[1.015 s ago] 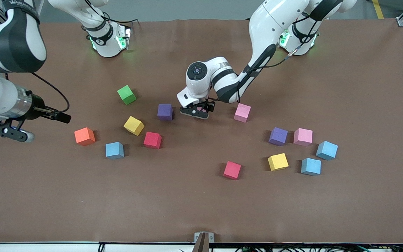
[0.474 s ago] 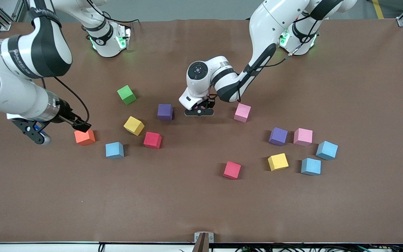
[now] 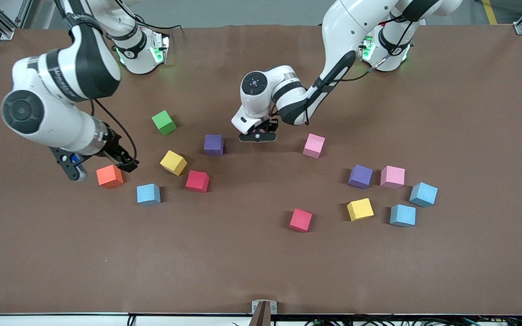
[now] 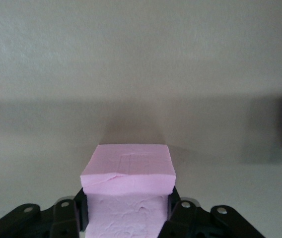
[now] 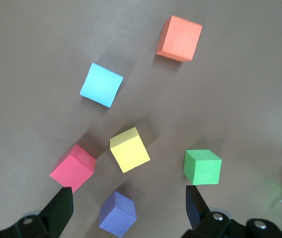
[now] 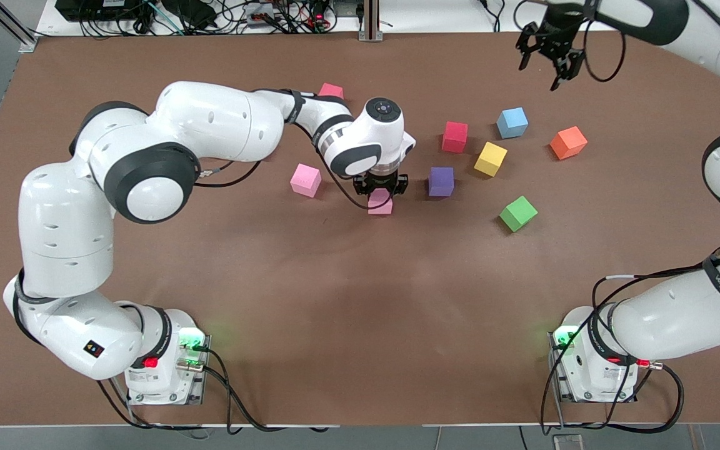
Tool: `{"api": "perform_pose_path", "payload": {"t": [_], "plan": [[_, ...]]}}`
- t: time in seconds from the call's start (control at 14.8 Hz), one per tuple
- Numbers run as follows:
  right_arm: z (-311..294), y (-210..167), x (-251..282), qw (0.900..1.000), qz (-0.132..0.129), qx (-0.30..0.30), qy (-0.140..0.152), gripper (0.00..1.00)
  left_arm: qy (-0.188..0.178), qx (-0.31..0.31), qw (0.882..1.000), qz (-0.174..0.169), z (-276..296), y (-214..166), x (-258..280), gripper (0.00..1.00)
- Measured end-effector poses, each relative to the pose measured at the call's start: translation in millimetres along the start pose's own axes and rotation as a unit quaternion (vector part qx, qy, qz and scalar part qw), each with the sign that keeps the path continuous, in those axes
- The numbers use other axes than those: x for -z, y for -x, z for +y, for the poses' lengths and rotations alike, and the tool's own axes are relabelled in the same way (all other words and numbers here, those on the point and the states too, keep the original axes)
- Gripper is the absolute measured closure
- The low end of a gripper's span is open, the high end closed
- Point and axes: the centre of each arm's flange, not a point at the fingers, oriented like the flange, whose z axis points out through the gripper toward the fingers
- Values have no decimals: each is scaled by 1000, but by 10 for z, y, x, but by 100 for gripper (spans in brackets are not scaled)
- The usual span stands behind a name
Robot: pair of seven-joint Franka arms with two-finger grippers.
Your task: Arrange 11 blocks into digit 3
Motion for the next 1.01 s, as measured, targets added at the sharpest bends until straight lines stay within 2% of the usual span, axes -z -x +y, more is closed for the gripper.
{"api": "perform_pose_path", "payload": {"t": [0.27,0.54,0.61,0.88,1.01], "plan": [[20,12,-336,1000,-1,-17,5,0,-3,-8,1000,1,-2,48,-2,43],[-22,203,-483,999,1,-31,11,0,-2,-8,1000,1,-1,47,0,43],[-27,232,-519,999,2,-38,11,0,-2,-8,1000,1,-1,47,3,37],[-79,343,-628,997,8,-77,-1,0,5,-6,1000,11,-4,5,145,1],[-109,425,-643,996,10,-93,-3,0,12,-7,1000,26,-25,-63,391,0]]}}
